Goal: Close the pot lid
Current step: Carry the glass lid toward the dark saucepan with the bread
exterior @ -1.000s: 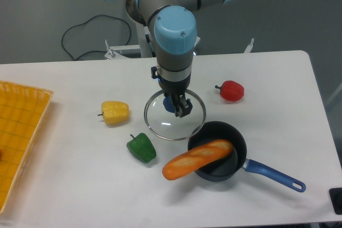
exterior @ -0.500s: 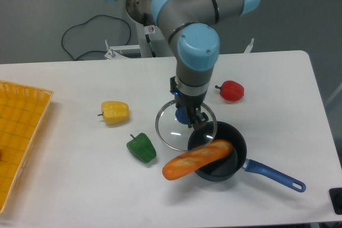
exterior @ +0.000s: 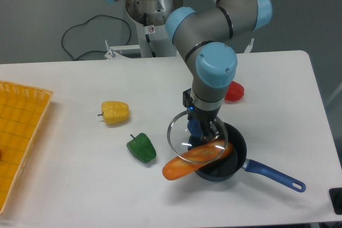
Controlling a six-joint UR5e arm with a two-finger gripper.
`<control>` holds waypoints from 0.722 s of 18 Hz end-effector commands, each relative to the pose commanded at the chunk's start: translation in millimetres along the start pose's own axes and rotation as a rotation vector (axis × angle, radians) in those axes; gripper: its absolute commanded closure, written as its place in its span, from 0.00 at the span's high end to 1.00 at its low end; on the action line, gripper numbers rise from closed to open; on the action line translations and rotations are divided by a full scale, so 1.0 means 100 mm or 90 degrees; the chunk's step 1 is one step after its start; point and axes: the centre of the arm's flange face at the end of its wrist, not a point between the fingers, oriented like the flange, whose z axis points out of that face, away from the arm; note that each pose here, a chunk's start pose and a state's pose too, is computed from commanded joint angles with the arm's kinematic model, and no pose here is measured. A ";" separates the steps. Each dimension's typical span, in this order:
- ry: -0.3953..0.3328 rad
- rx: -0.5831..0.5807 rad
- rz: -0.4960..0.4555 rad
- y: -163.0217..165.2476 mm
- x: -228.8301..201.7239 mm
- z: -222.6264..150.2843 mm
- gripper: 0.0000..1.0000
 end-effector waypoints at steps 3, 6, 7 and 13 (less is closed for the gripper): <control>-0.012 0.002 -0.004 0.04 -0.06 0.00 0.13; -0.013 0.013 -0.007 0.06 -0.11 0.04 0.13; -0.015 0.020 -0.009 0.07 -0.13 0.02 0.13; -0.020 0.022 -0.013 0.19 -0.24 0.10 0.13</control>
